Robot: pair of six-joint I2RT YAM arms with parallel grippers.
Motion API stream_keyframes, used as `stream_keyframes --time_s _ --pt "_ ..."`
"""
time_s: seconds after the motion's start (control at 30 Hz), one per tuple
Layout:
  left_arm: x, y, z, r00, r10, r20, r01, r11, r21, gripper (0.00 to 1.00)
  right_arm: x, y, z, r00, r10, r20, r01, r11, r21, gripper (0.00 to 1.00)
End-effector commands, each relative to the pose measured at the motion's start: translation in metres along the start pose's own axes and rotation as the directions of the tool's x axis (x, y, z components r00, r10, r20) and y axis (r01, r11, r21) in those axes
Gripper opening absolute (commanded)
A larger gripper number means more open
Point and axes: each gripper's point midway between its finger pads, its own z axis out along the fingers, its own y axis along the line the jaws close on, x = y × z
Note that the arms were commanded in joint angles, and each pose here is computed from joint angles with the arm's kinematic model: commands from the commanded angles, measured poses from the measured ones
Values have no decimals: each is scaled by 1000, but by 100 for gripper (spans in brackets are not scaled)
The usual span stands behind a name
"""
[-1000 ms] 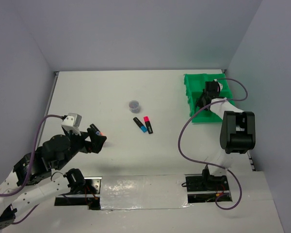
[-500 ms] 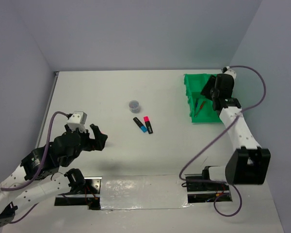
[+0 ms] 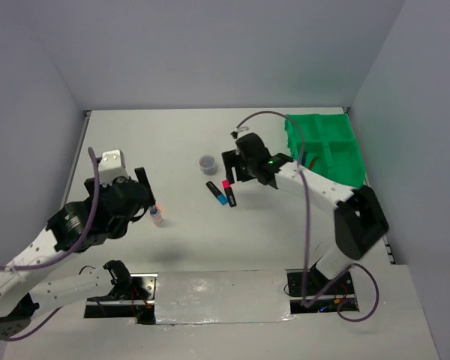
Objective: Sort the stationery into containers
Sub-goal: Pick up the pen from the center of the board.
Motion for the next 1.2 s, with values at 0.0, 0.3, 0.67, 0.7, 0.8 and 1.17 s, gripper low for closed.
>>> stream_keyframes --time_s 0.0,0.3,0.67,0.7,0.8,1.17 --pt "-17 21 11 999 26 20 -21 982 -187 99 12 14 32 993 -65 -101 65 998 -3 80" --pt "-36 44 60 991 -119 -68 109 986 -128 99 41 23 76 971 -97 -220 104 994 23 75" --pt "9 69 90 986 -110 -122 87 981 -175 99 91 11 92 933 -105 -344 130 990 50 60" --pt "12 68 91 986 -106 -128 84 982 -171 99 94 12 92 929 -107 -354 131 990 45 58" --pt "12 69 88 988 -98 -115 80 984 -159 99 107 10 95 915 -109 -388 134 990 37 44" --pt "8 64 80 992 -106 -74 96 988 -120 99 3 -41 33 995 71 -73 -68 997 41 0"
